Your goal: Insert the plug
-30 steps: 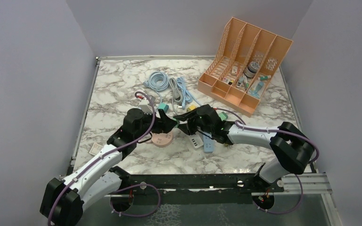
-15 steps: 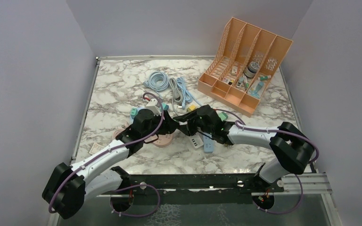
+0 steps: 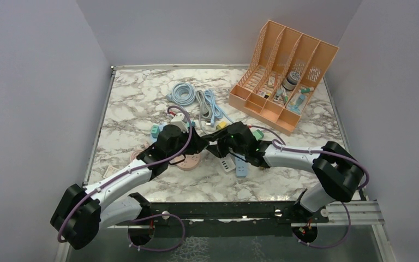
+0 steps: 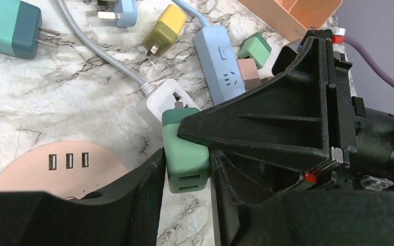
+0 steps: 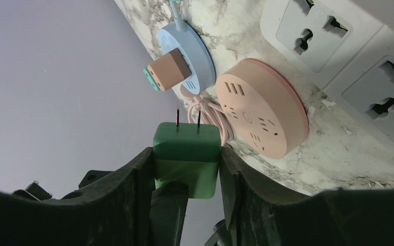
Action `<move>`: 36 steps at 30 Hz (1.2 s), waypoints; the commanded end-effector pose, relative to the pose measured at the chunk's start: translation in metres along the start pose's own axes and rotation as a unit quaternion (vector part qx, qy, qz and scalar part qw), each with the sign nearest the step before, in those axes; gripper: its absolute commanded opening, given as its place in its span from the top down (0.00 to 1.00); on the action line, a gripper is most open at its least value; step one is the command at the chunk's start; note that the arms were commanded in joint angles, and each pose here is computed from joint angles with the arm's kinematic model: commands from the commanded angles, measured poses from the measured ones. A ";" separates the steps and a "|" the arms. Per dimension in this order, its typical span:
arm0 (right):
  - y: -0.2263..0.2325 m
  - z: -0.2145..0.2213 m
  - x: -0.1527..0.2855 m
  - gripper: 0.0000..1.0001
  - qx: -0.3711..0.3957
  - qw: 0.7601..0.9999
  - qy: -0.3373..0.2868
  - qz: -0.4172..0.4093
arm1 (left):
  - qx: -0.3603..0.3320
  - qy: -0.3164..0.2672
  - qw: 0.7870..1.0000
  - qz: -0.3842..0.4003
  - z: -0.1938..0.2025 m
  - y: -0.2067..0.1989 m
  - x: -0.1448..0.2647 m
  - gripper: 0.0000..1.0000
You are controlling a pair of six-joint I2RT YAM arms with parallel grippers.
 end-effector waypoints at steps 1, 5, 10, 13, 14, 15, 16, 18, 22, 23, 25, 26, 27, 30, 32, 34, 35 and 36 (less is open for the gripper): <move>0.023 -0.003 0.011 0.47 0.024 0.999 -0.016 -0.041 | -0.003 -0.020 1.000 -0.003 -0.010 -0.009 0.000 0.77; 0.021 -0.008 0.015 0.32 0.058 0.997 -0.040 -0.037 | -0.046 -0.008 0.998 -0.037 -0.014 -0.006 0.004 0.78; 0.014 -0.017 0.024 0.25 0.133 0.988 -0.073 -0.032 | -0.135 0.048 0.987 -0.072 -0.020 -0.008 0.013 0.78; 0.014 -0.020 0.035 0.24 0.177 0.979 -0.089 -0.050 | -0.186 0.092 0.973 -0.098 -0.026 -0.010 0.020 0.78; 0.013 -0.021 0.038 0.24 0.191 0.976 -0.094 -0.052 | -0.202 0.108 0.968 -0.106 -0.026 -0.009 0.022 0.78; 0.012 -0.022 0.042 0.24 0.203 0.973 -0.100 -0.050 | -0.216 0.118 0.962 -0.117 -0.029 -0.009 0.023 0.77; 0.010 -0.024 0.046 0.24 0.210 0.971 -0.107 -0.044 | -0.229 0.133 0.955 -0.135 -0.029 -0.006 0.026 0.77; 0.006 -0.027 0.054 0.25 0.228 0.966 -0.119 -0.037 | -0.253 0.150 0.943 -0.153 -0.033 -0.003 0.030 0.77; -0.010 -0.032 0.070 0.25 0.246 0.959 -0.137 -0.006 | -0.283 0.188 0.923 -0.183 -0.037 0.006 0.035 0.77; -0.016 -0.032 0.074 0.26 0.249 0.958 -0.140 0.002 | -0.286 0.197 0.918 -0.190 -0.038 0.009 0.036 0.78; -0.027 -0.033 0.081 0.26 0.250 0.958 -0.142 0.016 | -0.286 0.207 0.914 -0.202 -0.040 0.014 0.036 0.78; -0.032 -0.034 0.084 0.26 0.250 0.957 -0.143 0.022 | -0.282 0.209 0.914 -0.206 -0.042 0.015 0.035 0.78; -0.037 -0.034 0.088 0.26 0.250 0.957 -0.144 0.028 | -0.274 0.215 0.914 -0.208 -0.043 0.015 0.033 0.78; -0.051 -0.035 0.097 0.26 0.244 0.958 -0.145 0.045 | -0.253 0.215 0.918 -0.219 -0.052 0.016 0.031 0.79; -0.056 -0.035 0.103 0.27 0.240 0.958 -0.146 0.051 | -0.242 0.214 0.916 -0.238 -0.057 0.019 0.032 0.79; -0.058 -0.035 0.108 0.27 0.239 0.958 -0.147 0.053 | -0.229 0.203 0.916 -0.259 -0.062 0.019 0.035 0.80; -0.060 -0.035 0.110 0.27 0.239 0.958 -0.148 0.056 | -0.227 0.201 0.916 -0.263 -0.063 0.019 0.037 0.80; -0.061 -0.036 0.111 0.27 0.239 0.958 -0.149 0.058 | -0.225 0.201 0.916 -0.265 -0.063 0.019 0.038 0.80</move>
Point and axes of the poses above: each gripper's point midway between its finger pads, its own x axis back along the fingers, its own y axis along the line the jaws close on, z = x × y, the point moved 8 cm from there along x, back along the fingers, and after that the axes turned 15 degrees about x, right-handed, at the moved point
